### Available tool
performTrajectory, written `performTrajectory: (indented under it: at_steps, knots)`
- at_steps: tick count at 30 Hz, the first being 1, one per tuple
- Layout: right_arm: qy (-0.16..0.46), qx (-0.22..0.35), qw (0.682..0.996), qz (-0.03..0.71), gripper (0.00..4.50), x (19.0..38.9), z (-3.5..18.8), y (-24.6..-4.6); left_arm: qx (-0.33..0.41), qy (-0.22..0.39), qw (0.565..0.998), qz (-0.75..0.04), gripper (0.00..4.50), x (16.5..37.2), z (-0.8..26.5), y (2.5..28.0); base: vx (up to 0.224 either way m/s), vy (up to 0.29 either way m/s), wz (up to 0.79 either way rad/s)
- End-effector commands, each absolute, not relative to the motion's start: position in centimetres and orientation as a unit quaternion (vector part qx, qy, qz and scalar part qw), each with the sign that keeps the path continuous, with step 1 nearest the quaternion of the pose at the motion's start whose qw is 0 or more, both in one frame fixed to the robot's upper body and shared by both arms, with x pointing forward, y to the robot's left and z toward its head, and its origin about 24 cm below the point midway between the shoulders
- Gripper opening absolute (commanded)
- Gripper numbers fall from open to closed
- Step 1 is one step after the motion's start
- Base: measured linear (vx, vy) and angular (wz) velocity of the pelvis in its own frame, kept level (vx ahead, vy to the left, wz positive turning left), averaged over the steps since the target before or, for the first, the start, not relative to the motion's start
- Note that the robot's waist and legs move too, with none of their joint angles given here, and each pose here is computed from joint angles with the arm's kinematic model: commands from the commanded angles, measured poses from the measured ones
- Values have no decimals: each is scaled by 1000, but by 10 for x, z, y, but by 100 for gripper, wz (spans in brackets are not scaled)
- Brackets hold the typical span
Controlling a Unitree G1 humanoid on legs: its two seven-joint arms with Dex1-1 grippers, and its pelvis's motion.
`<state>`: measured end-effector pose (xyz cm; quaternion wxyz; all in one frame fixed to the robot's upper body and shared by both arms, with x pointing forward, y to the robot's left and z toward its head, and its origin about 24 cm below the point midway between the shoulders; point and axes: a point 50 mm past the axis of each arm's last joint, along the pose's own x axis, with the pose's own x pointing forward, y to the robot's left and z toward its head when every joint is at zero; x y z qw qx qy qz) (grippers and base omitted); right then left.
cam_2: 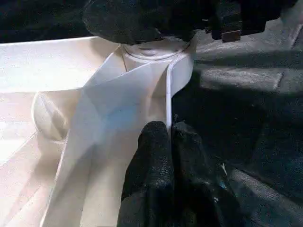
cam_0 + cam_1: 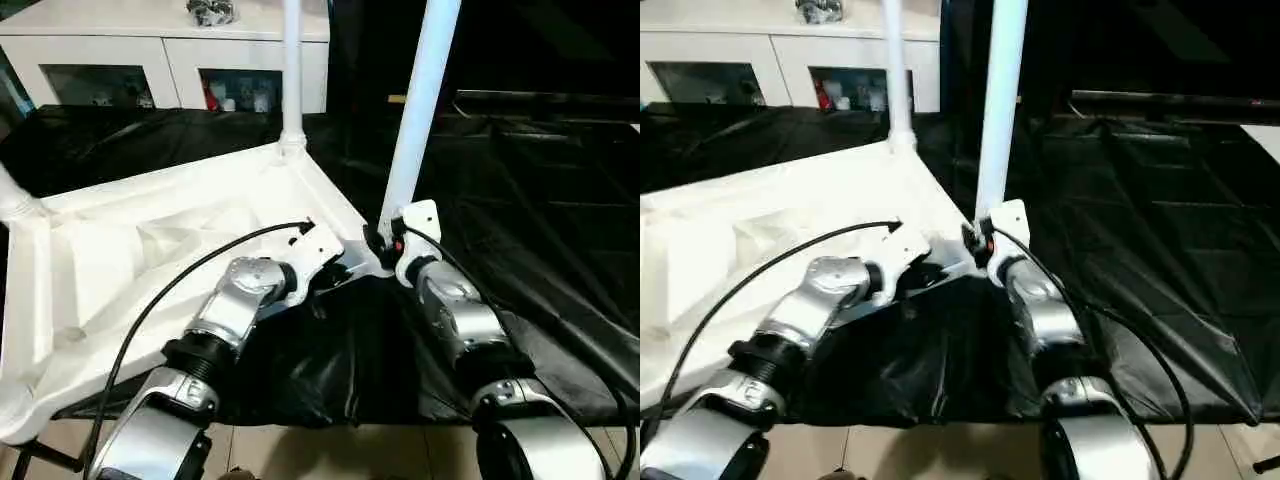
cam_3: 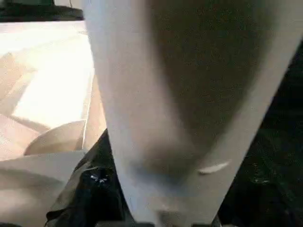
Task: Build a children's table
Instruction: Rotate leg to tighten
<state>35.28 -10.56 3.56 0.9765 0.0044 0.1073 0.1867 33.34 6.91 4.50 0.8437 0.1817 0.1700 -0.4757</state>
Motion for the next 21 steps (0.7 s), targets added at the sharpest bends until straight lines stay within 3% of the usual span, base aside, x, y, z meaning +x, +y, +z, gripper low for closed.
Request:
performTrajectory:
  at_steps: [1, 5, 16, 21]
  knots:
    - [139, 47, 948, 284, 251, 339, 25, -56, 192, 116, 819, -528, 0, 330, 62, 36, 0, 0, 0]
    - [128, 7, 932, 338, 292, 333, 24, -63, 196, 121, 799, -555, 0, 326, 58, 51, 0, 0, 0]
    - [154, -68, 840, 515, 292, 308, 14, -98, 198, 137, 751, -615, 0, 313, 56, 90, 0, 0, 0]
    - [169, -59, 799, 574, 292, 302, 20, -108, 202, 146, 738, -628, 0, 310, 57, 108, 0, 0, 0]
